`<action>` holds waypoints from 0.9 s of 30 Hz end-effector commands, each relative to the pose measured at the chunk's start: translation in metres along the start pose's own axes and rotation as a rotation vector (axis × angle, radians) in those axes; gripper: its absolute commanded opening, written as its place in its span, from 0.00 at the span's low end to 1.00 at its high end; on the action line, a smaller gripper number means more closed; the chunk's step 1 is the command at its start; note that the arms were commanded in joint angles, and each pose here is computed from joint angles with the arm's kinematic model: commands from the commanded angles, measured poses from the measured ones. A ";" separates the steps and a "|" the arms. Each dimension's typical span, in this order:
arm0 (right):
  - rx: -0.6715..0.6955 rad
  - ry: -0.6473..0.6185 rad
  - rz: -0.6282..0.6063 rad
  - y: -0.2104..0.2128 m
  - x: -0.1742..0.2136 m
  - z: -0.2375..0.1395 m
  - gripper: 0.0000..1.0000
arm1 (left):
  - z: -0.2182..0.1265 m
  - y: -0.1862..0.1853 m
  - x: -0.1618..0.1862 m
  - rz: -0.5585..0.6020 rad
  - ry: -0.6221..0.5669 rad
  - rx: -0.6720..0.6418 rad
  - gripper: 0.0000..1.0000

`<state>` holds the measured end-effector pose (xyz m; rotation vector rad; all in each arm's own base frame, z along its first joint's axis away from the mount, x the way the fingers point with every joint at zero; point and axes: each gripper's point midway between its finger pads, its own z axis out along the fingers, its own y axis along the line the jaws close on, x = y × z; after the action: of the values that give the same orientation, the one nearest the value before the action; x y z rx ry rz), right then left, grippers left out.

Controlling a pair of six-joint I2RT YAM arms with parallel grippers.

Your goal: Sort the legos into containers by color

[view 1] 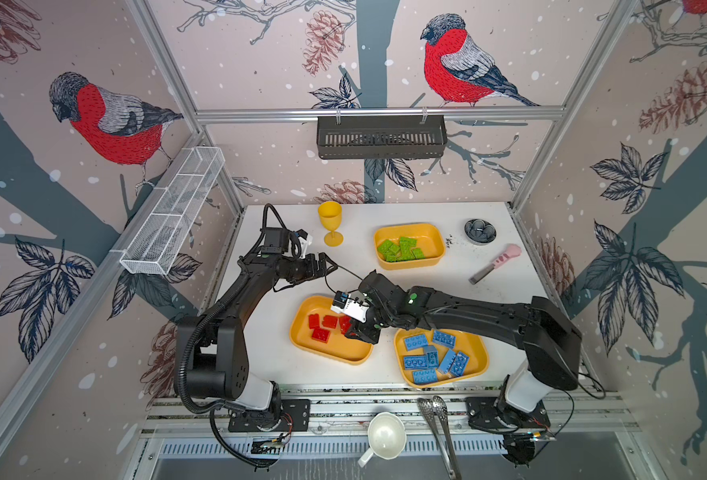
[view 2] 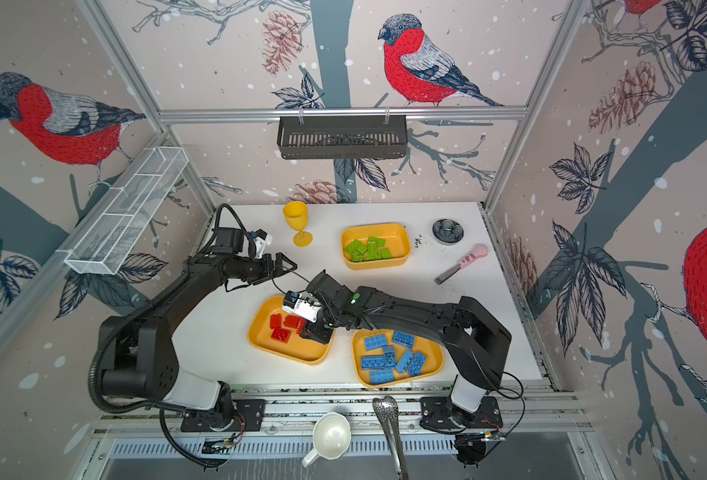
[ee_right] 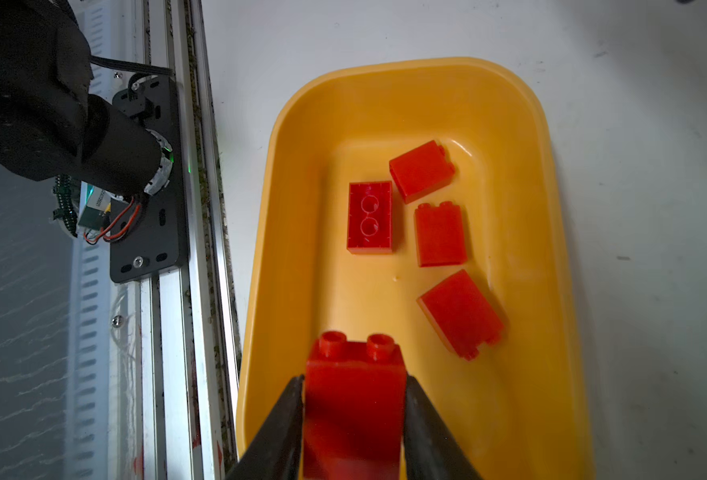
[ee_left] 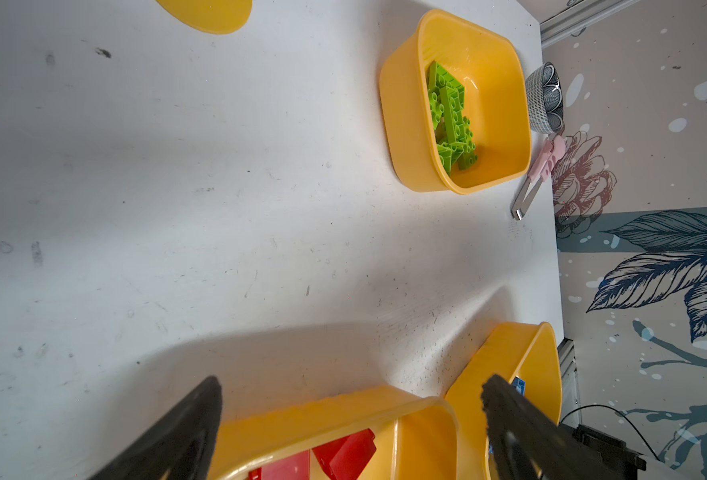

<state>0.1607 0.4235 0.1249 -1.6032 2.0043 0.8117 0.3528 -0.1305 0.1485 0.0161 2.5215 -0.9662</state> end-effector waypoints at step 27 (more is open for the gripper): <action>0.863 -0.384 0.517 -0.252 0.101 -0.253 0.99 | -0.071 0.076 -0.049 0.231 -0.400 -0.592 0.97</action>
<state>0.3620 0.1684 0.1821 -0.5449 2.1530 0.3708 0.3623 -0.0601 0.1564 -0.0321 2.4001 -0.3789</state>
